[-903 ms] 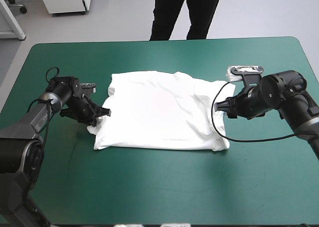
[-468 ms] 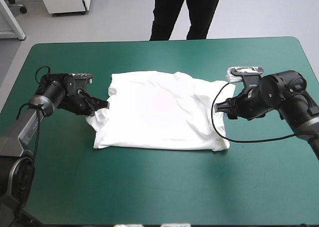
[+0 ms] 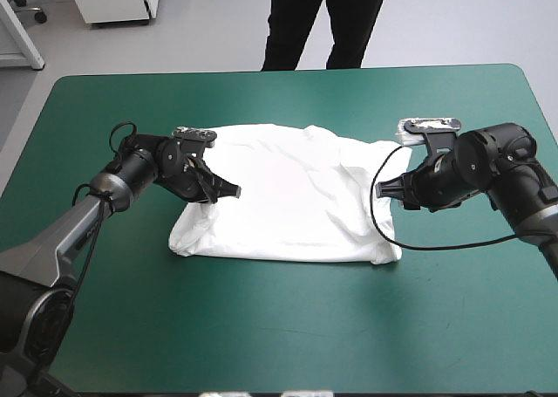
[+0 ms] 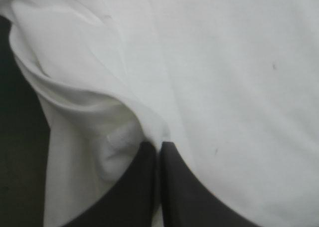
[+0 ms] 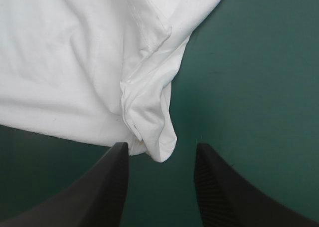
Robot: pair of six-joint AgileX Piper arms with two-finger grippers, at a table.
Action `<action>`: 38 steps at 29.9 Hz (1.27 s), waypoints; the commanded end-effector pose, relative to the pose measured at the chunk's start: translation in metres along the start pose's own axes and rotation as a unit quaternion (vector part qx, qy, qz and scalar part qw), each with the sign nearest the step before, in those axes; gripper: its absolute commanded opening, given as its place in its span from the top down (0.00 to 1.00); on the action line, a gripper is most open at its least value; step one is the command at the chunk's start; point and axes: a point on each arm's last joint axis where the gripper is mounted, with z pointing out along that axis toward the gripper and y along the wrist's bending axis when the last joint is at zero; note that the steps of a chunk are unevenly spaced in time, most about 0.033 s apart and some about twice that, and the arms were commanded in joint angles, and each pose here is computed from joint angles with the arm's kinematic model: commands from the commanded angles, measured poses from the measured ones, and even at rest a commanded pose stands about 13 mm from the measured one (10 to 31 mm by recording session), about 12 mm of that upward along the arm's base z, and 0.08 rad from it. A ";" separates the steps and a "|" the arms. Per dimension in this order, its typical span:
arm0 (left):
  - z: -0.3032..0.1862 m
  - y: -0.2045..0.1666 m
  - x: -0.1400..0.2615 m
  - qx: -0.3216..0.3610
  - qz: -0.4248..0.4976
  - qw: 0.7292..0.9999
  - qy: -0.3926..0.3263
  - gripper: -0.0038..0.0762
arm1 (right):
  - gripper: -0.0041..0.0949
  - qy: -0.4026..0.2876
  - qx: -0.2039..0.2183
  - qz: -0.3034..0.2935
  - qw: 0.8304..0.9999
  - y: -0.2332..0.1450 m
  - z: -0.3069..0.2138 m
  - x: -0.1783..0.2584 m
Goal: Fold the cloth
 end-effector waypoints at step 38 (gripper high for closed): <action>-0.104 0.035 0.007 -0.049 -0.022 0.998 -0.039 0.30 | 0.52 -0.088 0.008 0.036 0.995 -0.003 -0.017 -0.014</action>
